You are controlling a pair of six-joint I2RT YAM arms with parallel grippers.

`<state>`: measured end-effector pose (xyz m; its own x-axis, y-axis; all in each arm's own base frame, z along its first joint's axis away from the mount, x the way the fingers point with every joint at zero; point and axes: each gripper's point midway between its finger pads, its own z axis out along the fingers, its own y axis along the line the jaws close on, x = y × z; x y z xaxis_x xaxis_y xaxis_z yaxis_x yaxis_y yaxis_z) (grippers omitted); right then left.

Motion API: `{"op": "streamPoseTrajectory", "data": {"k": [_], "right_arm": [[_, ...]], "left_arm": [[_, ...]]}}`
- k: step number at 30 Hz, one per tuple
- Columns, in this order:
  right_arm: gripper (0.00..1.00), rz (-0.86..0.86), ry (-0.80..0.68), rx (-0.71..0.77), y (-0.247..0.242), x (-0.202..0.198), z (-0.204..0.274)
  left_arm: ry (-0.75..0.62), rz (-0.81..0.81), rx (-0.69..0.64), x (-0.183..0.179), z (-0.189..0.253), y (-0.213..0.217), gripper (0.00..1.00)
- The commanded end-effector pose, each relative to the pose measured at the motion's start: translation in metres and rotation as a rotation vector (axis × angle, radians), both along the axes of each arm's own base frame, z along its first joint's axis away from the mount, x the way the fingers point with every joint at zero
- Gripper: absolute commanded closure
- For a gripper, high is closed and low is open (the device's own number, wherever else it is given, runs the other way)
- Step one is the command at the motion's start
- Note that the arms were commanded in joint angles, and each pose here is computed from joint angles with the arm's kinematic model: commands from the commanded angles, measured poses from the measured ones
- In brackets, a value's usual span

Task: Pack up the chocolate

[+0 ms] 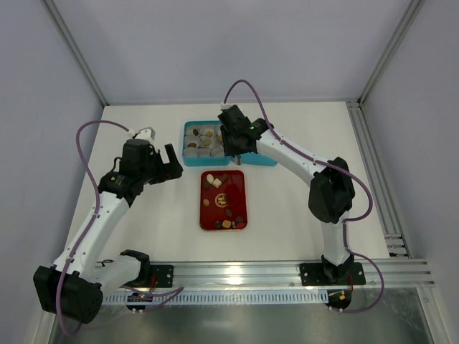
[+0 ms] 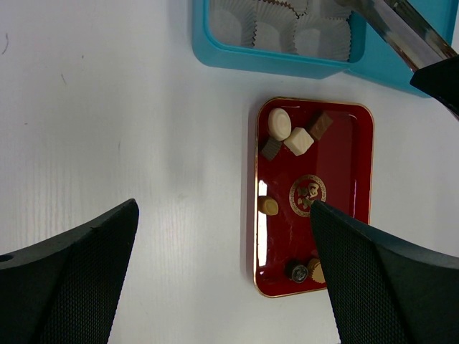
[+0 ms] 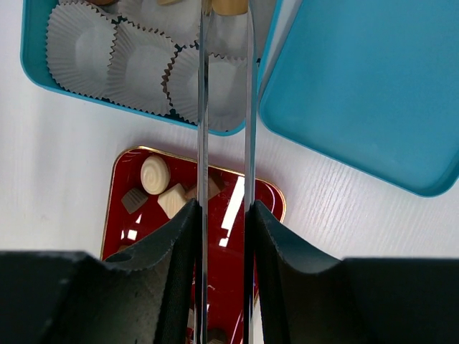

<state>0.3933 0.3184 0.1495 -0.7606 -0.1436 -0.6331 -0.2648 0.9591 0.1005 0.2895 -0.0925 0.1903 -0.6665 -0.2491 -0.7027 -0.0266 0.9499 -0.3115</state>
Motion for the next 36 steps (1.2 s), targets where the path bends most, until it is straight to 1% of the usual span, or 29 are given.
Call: {"op": "streamPoseTrajectory", "data": {"k": [1, 10, 12, 19, 27, 36], "right_arm": [[0.64, -0.023, -0.061, 0.012, -0.001, 0.012, 0.021], [0.63, -0.026, -0.049, 0.008, -0.001, 0.011, 0.015], [0.6, -0.025, -0.049, 0.009, -0.001, 0.011, 0.014], [0.59, -0.023, -0.041, 0.006, -0.001, 0.011, 0.011], [0.59, 0.006, -0.06, 0.052, 0.007, 0.009, 0.028], [0.59, 0.027, -0.116, 0.104, 0.004, 0.0, 0.07]], "left_arm": [[-0.002, 0.002, -0.001, 0.001, 0.0, 0.001, 0.0], [0.003, -0.019, -0.016, 0.0, -0.001, -0.004, 0.0], [0.003, -0.017, -0.015, 0.0, -0.001, -0.003, 0.0], [0.002, -0.017, -0.017, 0.0, 0.0, -0.003, 0.0], [0.003, -0.015, -0.014, 0.0, -0.001, -0.003, 0.0], [0.003, -0.017, -0.014, 0.0, -0.001, -0.003, 0.0]]}}
